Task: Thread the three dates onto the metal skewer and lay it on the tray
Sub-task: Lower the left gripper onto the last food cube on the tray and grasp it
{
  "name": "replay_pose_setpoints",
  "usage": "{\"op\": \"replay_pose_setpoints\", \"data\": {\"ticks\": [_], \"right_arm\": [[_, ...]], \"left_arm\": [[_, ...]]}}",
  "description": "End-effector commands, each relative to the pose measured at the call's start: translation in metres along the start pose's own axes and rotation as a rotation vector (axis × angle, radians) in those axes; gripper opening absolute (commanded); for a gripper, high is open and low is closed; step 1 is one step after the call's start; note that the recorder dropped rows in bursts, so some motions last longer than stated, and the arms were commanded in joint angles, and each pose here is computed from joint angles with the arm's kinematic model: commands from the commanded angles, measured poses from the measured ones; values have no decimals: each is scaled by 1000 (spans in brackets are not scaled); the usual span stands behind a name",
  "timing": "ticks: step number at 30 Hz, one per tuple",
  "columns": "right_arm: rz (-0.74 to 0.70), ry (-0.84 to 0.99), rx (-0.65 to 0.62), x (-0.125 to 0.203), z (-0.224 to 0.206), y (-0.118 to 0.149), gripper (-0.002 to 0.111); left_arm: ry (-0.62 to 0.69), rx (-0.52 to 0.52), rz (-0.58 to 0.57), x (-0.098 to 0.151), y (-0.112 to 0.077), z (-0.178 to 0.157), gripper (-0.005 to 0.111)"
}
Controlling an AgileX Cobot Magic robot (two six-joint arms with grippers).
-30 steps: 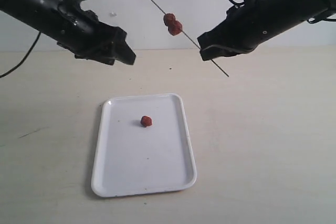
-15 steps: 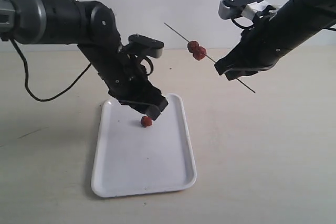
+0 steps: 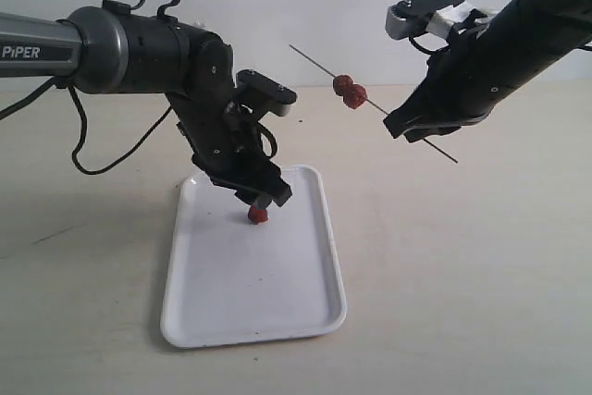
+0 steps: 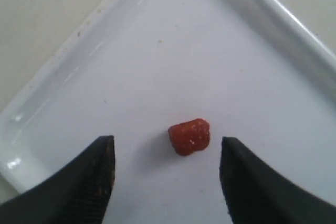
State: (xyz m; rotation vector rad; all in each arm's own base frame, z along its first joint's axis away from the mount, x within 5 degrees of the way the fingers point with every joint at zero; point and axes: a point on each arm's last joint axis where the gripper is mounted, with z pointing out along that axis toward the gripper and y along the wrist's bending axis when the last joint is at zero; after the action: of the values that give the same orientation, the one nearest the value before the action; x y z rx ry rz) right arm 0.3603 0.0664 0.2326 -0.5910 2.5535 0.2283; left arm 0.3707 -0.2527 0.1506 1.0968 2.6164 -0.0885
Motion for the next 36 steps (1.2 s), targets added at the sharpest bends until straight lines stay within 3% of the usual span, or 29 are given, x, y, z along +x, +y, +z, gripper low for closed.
{"op": "replay_pose_setpoints", "data": {"ticks": [1, 4, 5, 7, 9, 13, 18, 31, 36], "right_arm": [[-22, 0, 20, 1, -2, -3, 0], [-28, 1, 25, 1, -2, -3, 0], [-28, 1, 25, 1, -2, -3, 0], [-28, 1, 25, 1, -2, -3, 0], [-28, 1, 25, 1, -2, -3, 0], [-24, 1, 21, 1, -2, -3, 0], [-20, 11, 13, 2, -2, -2, 0], [-10, 19, 4, 3, 1, -2, 0], [-10, 16, 5, 3, 1, -2, 0]], "left_arm": [[-20, -8, 227, -4, -3, -2, 58], [3, 1, 390, -2, -6, -2, 58], [-9, 1, 333, -3, -6, -2, 58], [-52, -7, 77, -7, -5, -2, 58], [-57, -8, -81, -8, -5, -2, 58], [-20, 3, -226, -4, -6, 5, 58], [44, 7, -264, 1, -7, 21, 58], [56, 37, -322, -1, -11, 33, 58], [56, 37, -322, -1, -11, 33, 41]]}}
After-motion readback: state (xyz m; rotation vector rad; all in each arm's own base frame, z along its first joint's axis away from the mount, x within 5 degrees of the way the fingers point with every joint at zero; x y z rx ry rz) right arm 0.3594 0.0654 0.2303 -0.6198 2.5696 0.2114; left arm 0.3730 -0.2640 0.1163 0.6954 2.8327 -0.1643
